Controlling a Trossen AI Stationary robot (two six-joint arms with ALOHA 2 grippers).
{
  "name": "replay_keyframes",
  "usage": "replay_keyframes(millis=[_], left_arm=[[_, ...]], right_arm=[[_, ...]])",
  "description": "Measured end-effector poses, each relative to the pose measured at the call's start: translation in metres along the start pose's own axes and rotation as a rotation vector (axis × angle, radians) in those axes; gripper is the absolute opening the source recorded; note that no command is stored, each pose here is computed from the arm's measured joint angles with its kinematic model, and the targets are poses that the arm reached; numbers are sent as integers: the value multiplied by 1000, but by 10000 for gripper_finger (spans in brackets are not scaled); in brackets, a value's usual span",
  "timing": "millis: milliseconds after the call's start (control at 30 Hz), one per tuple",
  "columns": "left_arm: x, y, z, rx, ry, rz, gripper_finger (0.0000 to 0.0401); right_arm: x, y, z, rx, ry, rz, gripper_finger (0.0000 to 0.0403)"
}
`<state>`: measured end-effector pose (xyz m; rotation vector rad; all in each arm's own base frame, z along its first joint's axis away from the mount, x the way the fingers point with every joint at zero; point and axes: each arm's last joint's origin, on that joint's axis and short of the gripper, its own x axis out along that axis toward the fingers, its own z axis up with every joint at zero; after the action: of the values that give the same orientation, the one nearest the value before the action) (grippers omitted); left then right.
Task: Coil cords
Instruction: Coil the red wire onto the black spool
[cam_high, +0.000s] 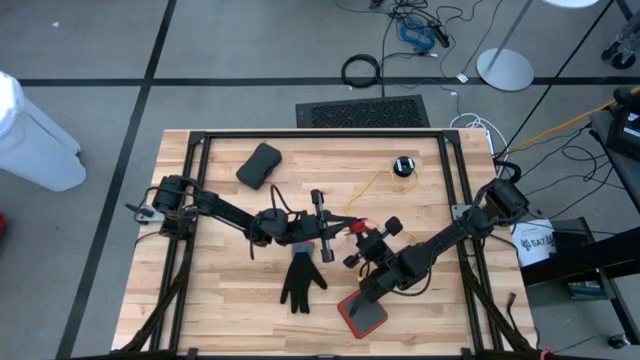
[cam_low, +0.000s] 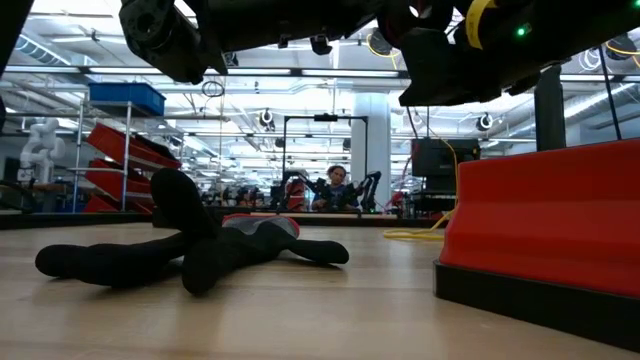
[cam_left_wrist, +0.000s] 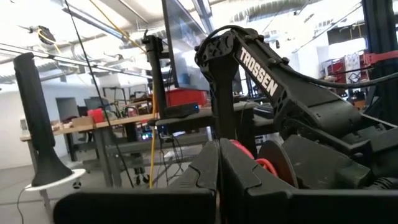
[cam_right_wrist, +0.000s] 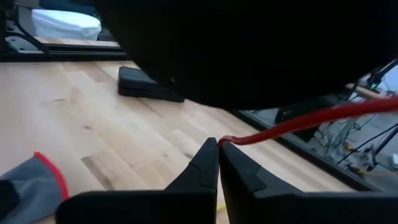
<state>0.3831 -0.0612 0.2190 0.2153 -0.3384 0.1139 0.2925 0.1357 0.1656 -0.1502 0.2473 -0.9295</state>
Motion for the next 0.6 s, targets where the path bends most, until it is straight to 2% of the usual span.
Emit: replay_keyframes(millis=[333,600], left_arm=[[-1,-3,0,-3,8,-10,6],[0,0,-3,10,30,-6,6]], right_arm=[[4,-1,1,-4,-13,-28,0],[4,7,10,50,-16,14,0]])
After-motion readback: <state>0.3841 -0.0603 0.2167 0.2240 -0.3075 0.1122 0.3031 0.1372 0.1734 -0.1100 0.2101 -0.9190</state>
